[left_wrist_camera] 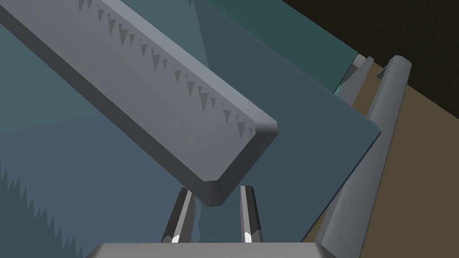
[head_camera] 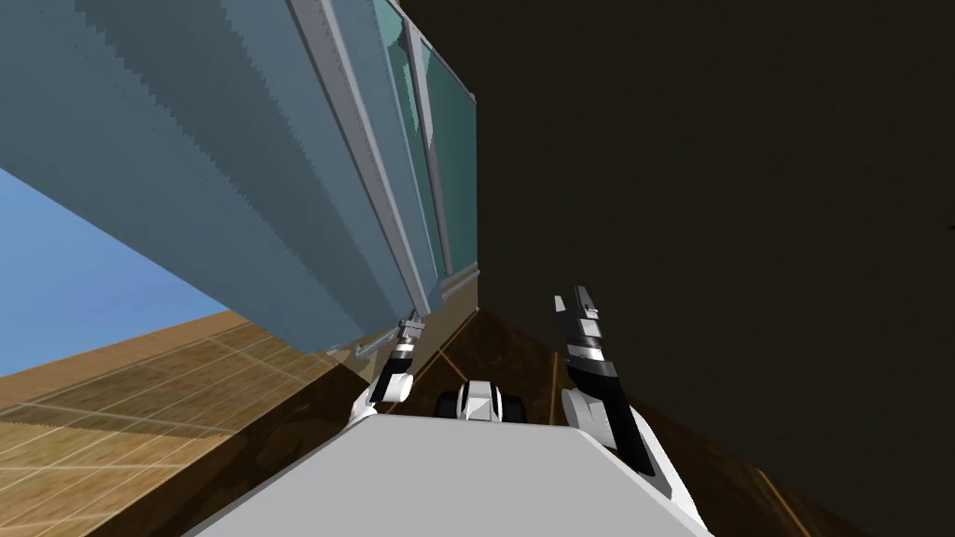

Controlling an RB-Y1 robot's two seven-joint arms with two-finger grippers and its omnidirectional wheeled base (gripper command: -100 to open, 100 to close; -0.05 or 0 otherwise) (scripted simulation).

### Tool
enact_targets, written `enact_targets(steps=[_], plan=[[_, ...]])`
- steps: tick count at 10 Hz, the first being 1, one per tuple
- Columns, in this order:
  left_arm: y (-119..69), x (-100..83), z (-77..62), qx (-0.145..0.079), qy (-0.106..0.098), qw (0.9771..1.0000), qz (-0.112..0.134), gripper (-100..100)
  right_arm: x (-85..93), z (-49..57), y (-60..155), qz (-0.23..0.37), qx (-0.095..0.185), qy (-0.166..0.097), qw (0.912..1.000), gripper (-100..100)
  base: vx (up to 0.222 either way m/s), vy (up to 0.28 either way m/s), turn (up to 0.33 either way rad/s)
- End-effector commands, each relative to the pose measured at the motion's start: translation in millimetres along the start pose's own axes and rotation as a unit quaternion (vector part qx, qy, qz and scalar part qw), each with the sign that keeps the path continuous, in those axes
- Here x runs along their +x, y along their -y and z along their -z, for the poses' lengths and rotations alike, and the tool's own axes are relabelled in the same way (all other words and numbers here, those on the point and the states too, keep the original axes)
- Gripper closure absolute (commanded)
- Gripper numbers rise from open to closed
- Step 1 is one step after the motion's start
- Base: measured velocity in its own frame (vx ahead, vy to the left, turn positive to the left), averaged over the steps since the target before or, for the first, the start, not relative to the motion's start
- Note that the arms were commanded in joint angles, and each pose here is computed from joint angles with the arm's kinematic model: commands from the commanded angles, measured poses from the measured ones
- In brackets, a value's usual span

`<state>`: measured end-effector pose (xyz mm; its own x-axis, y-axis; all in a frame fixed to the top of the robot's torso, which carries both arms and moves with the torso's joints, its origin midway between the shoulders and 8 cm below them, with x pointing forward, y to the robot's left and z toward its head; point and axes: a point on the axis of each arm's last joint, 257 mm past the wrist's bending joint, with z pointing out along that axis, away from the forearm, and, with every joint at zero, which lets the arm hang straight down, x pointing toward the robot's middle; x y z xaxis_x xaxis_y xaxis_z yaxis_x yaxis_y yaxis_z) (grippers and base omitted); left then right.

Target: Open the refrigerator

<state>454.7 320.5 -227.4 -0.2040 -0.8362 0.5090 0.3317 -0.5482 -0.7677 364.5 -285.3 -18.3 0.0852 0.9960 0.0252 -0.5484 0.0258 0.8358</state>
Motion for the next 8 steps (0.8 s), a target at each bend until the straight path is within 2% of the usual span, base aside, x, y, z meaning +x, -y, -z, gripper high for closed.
enact_targets(steps=[1, 5, 6, 7, 8], plan=[[-4.8, 25.5, 4.1, -0.014, -0.039, 0.9990, 0.019, 100, 0.0, 0.0, 0.0, 0.000, 0.000, 0.000, 1.0000, 0, -0.225, 0.117, -0.143], [-14.6, 55.0, 16.0, -0.041, -0.084, 0.9946, 0.045, 100, 0.0, 0.1, 0.0, 0.000, 0.000, 0.000, 1.0000, 0, -0.185, 0.094, -0.118], [-17.1, 40.1, 17.0, -0.045, -0.066, 0.9962, 0.036, 100, 0.0, 0.1, 0.1, 0.000, 0.000, 0.000, 1.0000, 0, -0.075, 0.044, -0.027], [-20.1, 54.5, 28.8, -0.061, -0.093, 0.9927, 0.047, 100, 0.0, 0.1, 0.1, 0.000, 0.000, 0.000, 1.0000, 0, -0.103, 0.109, -0.071], [-20.3, 62.2, 33.8, -0.067, -0.107, 0.9906, 0.053, 100, -0.1, 0.1, 0.0, 0.000, 0.000, 0.000, 1.0000, 0, -0.163, 0.172, -0.156]])
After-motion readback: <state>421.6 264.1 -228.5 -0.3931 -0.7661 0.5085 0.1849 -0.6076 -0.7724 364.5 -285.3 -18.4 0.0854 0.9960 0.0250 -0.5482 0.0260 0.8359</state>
